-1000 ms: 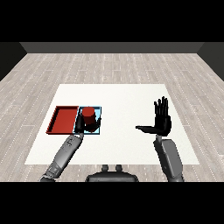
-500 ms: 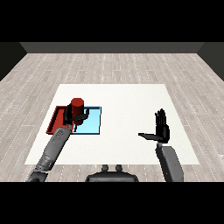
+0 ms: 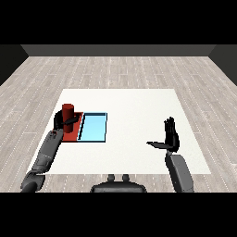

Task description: Pick the red can and put it in the red box

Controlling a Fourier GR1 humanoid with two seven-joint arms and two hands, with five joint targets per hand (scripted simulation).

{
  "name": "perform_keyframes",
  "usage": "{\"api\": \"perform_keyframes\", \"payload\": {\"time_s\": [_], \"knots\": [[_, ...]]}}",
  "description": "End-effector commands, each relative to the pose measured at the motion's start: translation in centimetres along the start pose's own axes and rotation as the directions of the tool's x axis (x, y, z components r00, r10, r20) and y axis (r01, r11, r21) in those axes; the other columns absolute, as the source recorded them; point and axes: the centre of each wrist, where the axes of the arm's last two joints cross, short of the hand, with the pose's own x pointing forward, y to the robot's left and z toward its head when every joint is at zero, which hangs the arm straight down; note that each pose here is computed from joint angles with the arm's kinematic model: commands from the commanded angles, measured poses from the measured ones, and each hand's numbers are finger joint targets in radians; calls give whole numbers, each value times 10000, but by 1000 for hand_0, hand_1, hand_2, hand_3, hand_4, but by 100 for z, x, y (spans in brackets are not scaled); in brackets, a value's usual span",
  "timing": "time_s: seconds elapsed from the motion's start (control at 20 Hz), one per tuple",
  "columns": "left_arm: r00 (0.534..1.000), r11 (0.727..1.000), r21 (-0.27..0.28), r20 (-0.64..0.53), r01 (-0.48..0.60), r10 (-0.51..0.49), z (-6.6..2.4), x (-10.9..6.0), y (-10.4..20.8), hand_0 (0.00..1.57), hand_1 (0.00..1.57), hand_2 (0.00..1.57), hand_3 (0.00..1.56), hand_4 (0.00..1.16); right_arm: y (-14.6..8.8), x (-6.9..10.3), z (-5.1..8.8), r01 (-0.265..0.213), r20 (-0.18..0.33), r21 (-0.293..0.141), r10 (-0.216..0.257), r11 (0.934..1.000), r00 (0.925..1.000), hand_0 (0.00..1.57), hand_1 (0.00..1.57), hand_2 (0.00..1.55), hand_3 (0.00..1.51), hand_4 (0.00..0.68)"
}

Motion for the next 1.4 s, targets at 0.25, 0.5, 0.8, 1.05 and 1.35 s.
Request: {"api": "perform_keyframes", "payload": {"time_s": [0.25, 0.5, 0.8, 1.05, 1.35], "knots": [[9457, 9806, 219, -2694, 1947, -1818, 72, -712, -141, 1395, 1395, 1435, 1432, 1046, 77, -36, -15, -59, 580, 148, 50, 9999, 9983, 0, 0, 0, 0, 0], [8872, 9587, -82, -3767, 2844, -2664, 50, -835, -7, 534, 534, 615, 0, 664, 47, 14, 81, -263, 927, 85, 254, 9996, 9954, 0, 0, 0, 0, 0], [8638, 9748, -539, -4548, 2163, -2168, 36, -884, 108, 1246, 1246, 1169, 0, 455, 155, 85, -80, -128, 1140, 327, 90, 9994, 9934, 0, 0, 0, 0, 0], [7992, 9071, -2109, -4293, 3643, -4207, -2, -831, 73, 0, 0, 0, 0, 319, 208, 41, -56, 63, 1362, 395, -116, 9992, 9906, 0, 0, 0, 0, 0], [7678, 9431, -1859, -5476, 2758, -3325, -21, -817, 97, 0, 0, 0, 0, 0, 160, 176, 64, 362, 1720, 519, -447, 9980, 9841, 0, 0, 0, 0, 0]]}}
